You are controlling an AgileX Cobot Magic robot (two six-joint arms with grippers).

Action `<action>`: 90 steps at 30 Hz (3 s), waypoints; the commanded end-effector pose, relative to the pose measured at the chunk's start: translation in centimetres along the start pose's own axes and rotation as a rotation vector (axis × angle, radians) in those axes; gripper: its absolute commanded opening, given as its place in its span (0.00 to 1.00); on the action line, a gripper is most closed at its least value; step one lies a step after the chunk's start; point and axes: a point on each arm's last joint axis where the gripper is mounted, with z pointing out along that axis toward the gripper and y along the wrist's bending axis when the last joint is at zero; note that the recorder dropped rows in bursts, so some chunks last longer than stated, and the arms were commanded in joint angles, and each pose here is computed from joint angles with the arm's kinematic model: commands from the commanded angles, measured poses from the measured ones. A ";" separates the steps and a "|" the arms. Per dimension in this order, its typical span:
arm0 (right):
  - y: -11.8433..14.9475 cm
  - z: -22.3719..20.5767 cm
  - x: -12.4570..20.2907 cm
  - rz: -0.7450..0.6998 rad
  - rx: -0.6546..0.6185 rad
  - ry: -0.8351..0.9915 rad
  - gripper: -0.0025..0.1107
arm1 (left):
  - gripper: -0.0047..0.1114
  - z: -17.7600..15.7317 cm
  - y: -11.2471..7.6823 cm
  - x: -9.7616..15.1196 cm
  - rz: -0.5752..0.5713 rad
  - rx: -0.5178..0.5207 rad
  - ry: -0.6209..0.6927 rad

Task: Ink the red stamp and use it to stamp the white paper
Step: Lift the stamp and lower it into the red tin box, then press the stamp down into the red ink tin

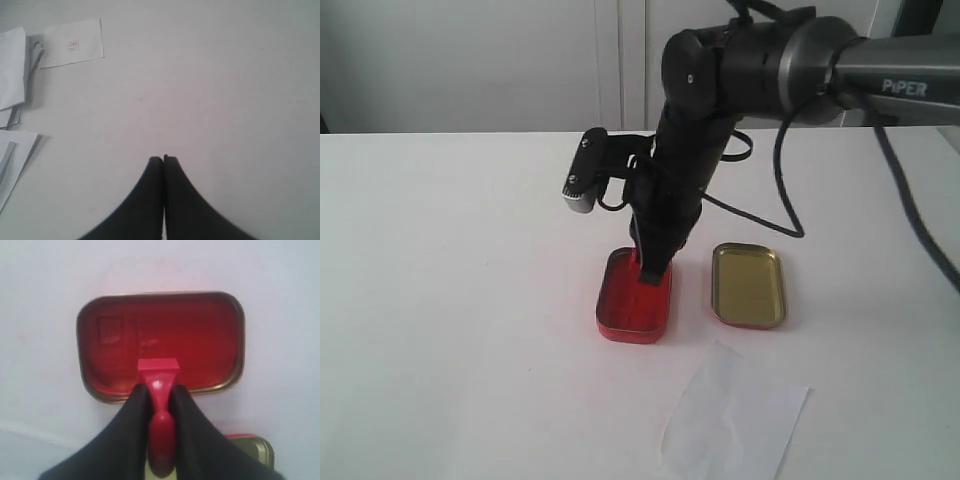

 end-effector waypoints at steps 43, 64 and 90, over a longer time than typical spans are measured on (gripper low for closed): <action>-3.1 7.1 0.0 0.314 -0.081 0.042 0.02 | 0.04 0.0 -0.1 0.1 -0.011 0.007 -0.001; -2.4 11.0 1.2 0.314 -0.151 0.139 0.02 | 0.04 0.0 -0.1 0.1 -0.011 0.007 -0.001; -3.0 6.7 0.3 0.296 -0.087 0.082 0.02 | 0.04 0.0 -0.1 0.1 -0.011 0.007 -0.001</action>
